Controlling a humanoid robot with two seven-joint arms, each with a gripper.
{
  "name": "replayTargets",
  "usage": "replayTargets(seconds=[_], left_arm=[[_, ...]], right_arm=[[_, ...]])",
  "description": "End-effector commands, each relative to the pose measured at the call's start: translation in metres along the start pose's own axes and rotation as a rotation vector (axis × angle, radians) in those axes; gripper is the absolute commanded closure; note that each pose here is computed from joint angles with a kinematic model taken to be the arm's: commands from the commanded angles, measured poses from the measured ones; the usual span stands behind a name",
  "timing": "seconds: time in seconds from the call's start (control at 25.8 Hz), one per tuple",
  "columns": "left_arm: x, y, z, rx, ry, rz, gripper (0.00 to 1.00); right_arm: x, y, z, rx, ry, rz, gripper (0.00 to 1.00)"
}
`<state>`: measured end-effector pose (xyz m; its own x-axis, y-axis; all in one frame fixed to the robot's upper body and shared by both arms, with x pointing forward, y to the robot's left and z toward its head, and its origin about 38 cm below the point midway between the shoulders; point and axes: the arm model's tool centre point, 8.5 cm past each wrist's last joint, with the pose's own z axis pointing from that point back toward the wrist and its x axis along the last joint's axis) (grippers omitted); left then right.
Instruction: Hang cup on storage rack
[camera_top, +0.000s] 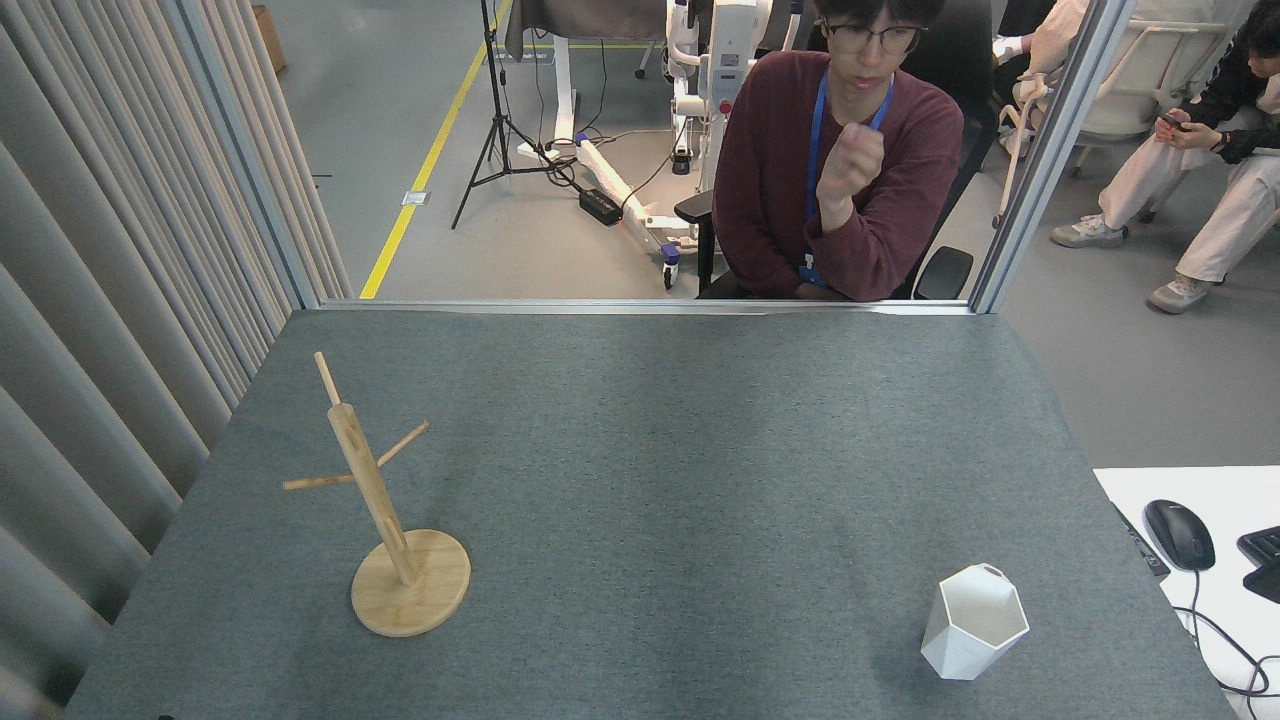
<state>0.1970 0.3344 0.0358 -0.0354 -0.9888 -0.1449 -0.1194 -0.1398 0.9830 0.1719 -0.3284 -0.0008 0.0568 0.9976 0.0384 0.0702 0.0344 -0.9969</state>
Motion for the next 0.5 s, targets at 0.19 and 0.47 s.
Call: replayTargets(seconds=[0.19,0.47], left_arm=[[-0.001,-0.001,0.0,-0.001,0.016,-0.003,0.0],[-0.003,0.0,0.0,0.004,0.02,-0.007,0.0]], right_arm=[[-0.001,0.002,-0.007,-0.001,0.01,0.003,0.02],[-0.01,0.015,-0.059,0.014,-0.008,0.019,0.02]])
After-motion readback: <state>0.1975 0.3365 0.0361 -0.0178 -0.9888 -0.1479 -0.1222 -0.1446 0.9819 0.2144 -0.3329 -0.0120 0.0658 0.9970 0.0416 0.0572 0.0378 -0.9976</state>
